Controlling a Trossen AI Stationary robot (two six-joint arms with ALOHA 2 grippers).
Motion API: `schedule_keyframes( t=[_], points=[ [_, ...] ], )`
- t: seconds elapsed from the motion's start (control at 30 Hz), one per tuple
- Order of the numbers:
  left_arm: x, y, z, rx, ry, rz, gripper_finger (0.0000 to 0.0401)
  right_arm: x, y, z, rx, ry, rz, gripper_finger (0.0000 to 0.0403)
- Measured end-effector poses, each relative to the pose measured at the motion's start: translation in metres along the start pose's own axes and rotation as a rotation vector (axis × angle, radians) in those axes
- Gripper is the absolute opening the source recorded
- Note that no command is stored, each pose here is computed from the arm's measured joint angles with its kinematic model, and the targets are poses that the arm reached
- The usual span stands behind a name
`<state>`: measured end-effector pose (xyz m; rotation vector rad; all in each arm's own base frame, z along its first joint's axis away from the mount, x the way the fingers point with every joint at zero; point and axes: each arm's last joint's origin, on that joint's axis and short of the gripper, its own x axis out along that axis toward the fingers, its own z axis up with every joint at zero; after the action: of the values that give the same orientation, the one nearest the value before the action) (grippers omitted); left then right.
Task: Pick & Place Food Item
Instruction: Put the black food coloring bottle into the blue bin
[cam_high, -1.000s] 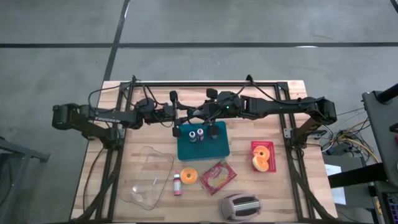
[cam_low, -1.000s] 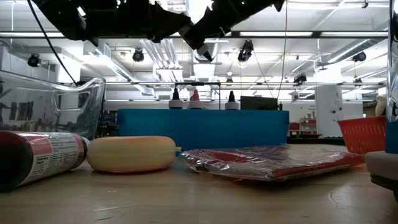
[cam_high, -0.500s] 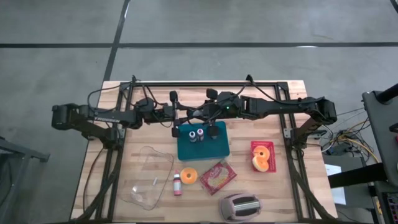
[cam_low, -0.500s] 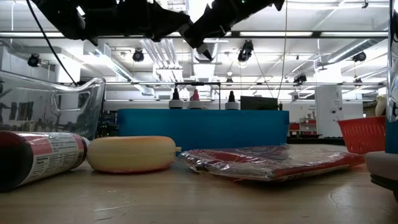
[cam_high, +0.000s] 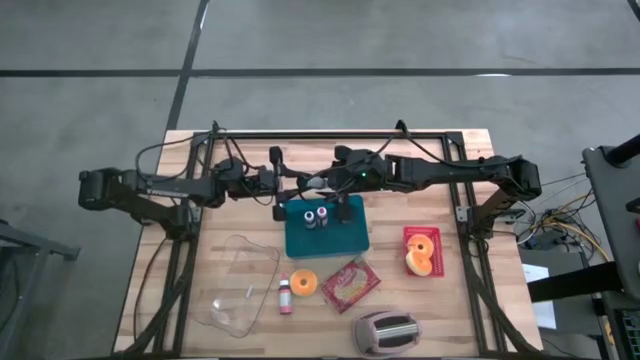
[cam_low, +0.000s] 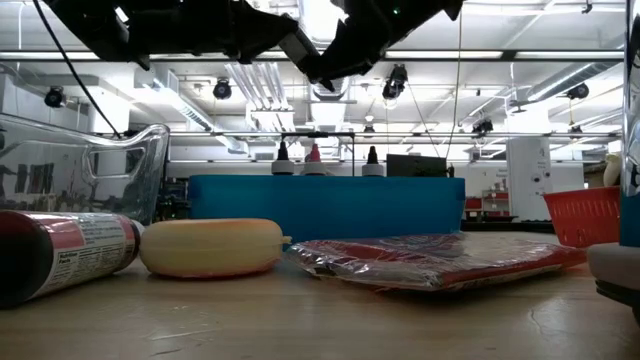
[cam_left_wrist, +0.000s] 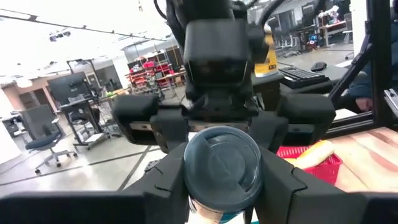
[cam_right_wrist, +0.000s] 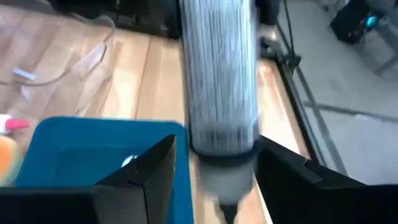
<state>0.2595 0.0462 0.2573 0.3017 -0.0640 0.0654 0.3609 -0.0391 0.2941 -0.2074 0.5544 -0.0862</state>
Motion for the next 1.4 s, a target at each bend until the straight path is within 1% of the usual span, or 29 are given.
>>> schedule_keyframes(
  t=[0.13, 0.3, 0.43, 0.5, 0.57, 0.63, 0.7, 0.77, 0.87, 0.93, 1.0, 1.07, 1.13, 1.3, 1.4],
  points=[
    [-0.007, 0.002, 0.008, 0.014, -0.025, 0.03, 0.013, -0.002, 0.0, -0.002, 0.02, 0.026, 0.002, 0.0203],
    [-0.017, 0.003, 0.017, 0.015, -0.03, 0.033, 0.013, -0.002, 0.0, -0.002, 0.031, 0.022, 0.004, 0.0203],
    [-0.029, 0.004, 0.021, 0.024, -0.053, 0.06, 0.0128, 0.002, 0.003, -0.01, 0.058, 0.0, 0.019, 0.0203],
    [-0.037, 0.005, 0.026, 0.028, -0.08, 0.096, 0.0128, 0.004, 0.003, -0.014, 0.073, -0.049, 0.04, 0.0203],
    [-0.045, 0.004, 0.028, 0.031, -0.102, 0.102, 0.0128, 0.002, 0.003, -0.016, 0.093, -0.145, 0.063, 0.0203],
    [-0.055, 0.003, 0.029, 0.035, -0.146, 0.105, 0.0128, 0.0, 0.002, -0.019, 0.102, -0.229, 0.06, 0.0203],
    [-0.064, 0.002, 0.033, 0.039, -0.211, 0.121, 0.0128, -0.002, 0.001, -0.025, 0.105, -0.298, 0.04, 0.0203],
    [-0.073, 0.001, 0.033, 0.032, -0.281, 0.132, 0.0128, -0.004, 0.001, -0.03, 0.117, -0.358, 0.05, 0.0203],
    [-0.082, -0.004, 0.027, 0.034, -0.383, 0.109, 0.0128, -0.01, -0.004, -0.032, 0.132, -0.461, 0.112, 0.0203],
    [-0.087, -0.005, 0.026, 0.03, -0.467, 0.117, 0.0128, -0.011, -0.008, -0.033, 0.136, -0.519, 0.145, 0.0203],
    [-0.088, -0.005, 0.026, 0.027, -0.512, 0.131, 0.0128, -0.012, -0.011, -0.033, 0.13, -0.556, 0.183, 0.0203],
    [-0.084, -0.006, 0.024, 0.028, -0.518, 0.132, 0.0128, -0.015, -0.014, -0.03, 0.126, -0.604, 0.216, 0.0203],
    [-0.08, -0.005, 0.026, 0.033, -0.537, 0.123, 0.0128, -0.018, -0.017, -0.026, 0.119, -0.657, 0.255, 0.0203],
    [-0.058, 0.0, 0.035, 0.056, -0.585, 0.089, 0.0128, -0.023, -0.027, -0.022, 0.124, -0.782, 0.339, 0.0203],
    [-0.047, 0.001, 0.039, 0.074, -0.633, 0.074, 0.0128, -0.022, -0.033, -0.022, 0.146, -0.836, 0.365, 0.0203]
  ],
)
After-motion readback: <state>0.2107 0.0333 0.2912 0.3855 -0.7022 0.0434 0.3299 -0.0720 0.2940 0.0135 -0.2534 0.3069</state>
